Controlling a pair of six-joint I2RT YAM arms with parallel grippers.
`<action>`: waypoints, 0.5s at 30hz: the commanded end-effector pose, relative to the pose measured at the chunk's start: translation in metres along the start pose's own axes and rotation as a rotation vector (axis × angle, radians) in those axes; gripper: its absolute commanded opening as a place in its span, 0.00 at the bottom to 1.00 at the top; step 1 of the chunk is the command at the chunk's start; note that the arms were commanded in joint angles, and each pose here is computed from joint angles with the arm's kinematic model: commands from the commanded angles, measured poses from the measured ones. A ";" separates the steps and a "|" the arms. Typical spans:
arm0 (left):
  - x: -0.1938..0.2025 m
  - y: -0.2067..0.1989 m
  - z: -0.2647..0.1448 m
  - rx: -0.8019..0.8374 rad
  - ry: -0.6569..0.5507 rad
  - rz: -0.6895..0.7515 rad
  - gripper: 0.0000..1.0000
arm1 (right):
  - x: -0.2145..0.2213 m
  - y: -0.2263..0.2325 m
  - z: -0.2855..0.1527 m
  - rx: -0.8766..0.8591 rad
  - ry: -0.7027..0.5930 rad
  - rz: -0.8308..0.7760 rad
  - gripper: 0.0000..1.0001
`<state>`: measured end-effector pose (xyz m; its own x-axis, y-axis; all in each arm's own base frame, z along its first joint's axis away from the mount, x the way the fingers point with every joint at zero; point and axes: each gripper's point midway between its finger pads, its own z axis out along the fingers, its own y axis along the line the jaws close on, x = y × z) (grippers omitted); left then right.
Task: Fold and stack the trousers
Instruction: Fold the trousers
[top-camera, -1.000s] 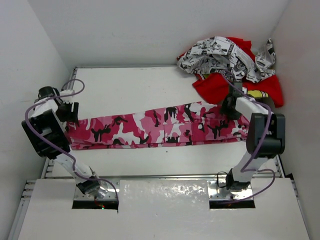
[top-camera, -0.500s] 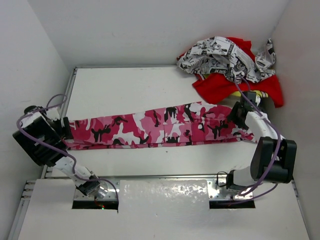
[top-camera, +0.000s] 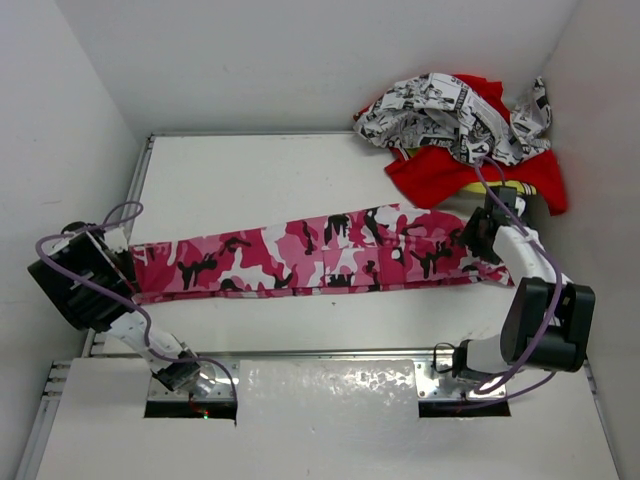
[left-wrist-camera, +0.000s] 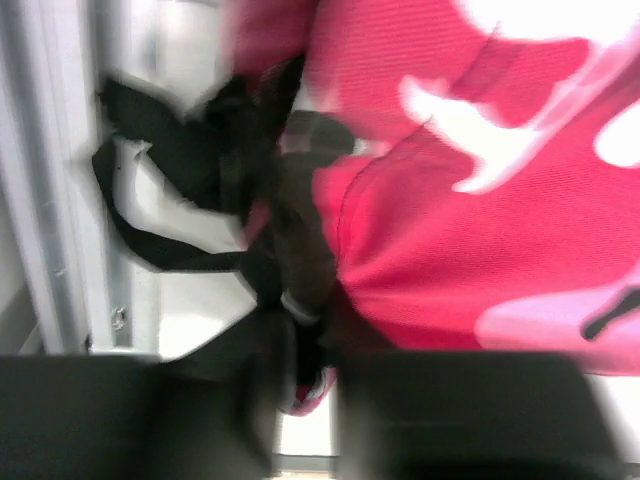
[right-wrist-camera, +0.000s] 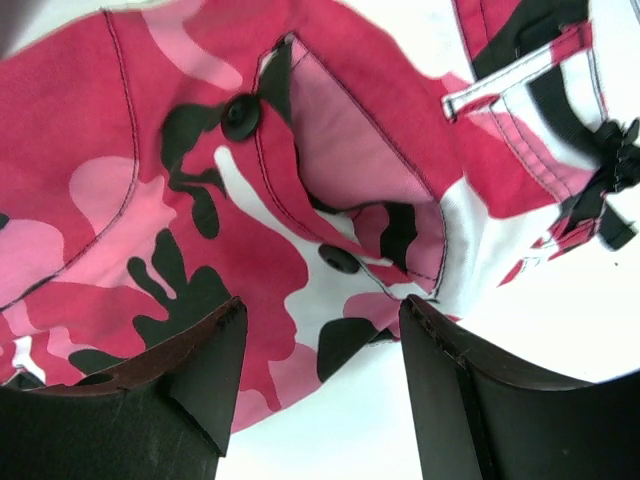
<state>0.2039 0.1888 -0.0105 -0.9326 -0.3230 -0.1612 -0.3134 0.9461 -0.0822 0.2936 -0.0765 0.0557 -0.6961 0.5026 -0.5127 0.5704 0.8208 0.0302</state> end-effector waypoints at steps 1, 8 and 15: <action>0.033 -0.011 0.022 0.068 0.107 0.016 0.03 | -0.031 0.006 -0.017 -0.022 -0.091 0.011 0.60; -0.091 0.001 -0.080 0.039 -0.267 0.147 0.00 | -0.024 0.020 -0.017 -0.072 -0.106 -0.070 0.60; -0.151 -0.098 -0.199 0.184 -0.512 0.454 0.00 | -0.016 0.024 -0.001 -0.052 -0.042 -0.111 0.61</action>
<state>0.3196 0.2107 0.1438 -0.8540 -0.0743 -0.5149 -0.0571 0.9972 -0.0491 0.3072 -0.0619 0.0653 -0.7270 0.4139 -0.5478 0.4816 0.8761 0.0229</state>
